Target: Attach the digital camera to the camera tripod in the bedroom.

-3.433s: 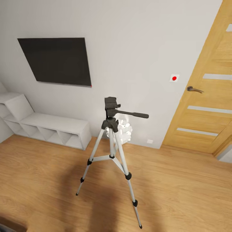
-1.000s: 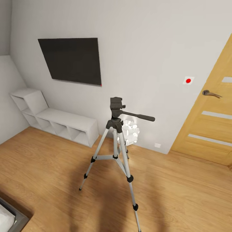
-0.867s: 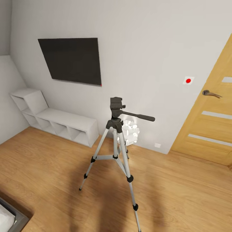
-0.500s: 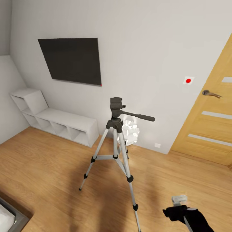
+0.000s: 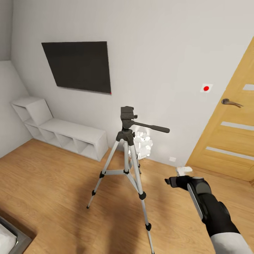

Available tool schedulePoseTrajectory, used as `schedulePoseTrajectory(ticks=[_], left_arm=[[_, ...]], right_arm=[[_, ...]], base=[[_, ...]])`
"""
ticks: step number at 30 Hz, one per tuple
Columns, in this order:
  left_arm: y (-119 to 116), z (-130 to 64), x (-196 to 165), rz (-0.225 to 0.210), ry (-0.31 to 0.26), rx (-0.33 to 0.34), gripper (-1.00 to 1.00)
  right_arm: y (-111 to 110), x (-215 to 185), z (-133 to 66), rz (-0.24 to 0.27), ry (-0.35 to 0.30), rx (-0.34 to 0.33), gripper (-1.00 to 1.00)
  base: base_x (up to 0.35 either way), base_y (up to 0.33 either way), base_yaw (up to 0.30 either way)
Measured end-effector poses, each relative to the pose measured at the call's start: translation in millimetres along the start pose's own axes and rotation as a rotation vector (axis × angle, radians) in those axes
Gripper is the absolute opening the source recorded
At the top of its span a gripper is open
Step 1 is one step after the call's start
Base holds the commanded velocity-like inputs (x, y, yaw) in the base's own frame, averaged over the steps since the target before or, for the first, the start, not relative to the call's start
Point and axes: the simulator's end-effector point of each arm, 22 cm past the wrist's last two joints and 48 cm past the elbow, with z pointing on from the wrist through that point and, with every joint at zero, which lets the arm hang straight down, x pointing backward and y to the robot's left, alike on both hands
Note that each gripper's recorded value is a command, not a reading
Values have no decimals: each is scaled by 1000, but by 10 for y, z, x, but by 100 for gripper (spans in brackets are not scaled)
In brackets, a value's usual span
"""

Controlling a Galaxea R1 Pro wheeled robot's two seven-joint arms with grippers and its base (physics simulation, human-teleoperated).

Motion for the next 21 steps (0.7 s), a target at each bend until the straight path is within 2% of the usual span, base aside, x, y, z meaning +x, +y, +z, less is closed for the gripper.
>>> schedulePoseTrajectory(ticks=[5,10,12,13,14,15,17,21], left_arm=[[0,0,0,0,0,0,-100],[0,0,0,0,0,0,-100],[0,0,0,0,0,0,-100],[0,0,0,0,0,0,-100],[0,0,0,0,0,0,-100],[0,0,0,0,0,0,-100],[0,0,0,1,0,0,-100],[0,0,0,1,0,0,-100]], right_arm=[[160,-430,-87,20,-34,-70,100],[512,-682,-208,39,-55,-227,100],[609,-723,-245,34,-61,-265,100],[657,-741,-262,30,-65,-283,100],[988,-788,-324,-3,-76,-359,100],[1118,-770,-328,-24,-71,-377,100],[1262,-728,-330,-50,-61,-399,100],[1377,-696,-336,-71,-53,-419,100]], base=[[0,0,0],[0,0,0],[0,0,0],[0,0,0],[0,0,0],[0,0,0],[0,0,0],[0,0,0]])
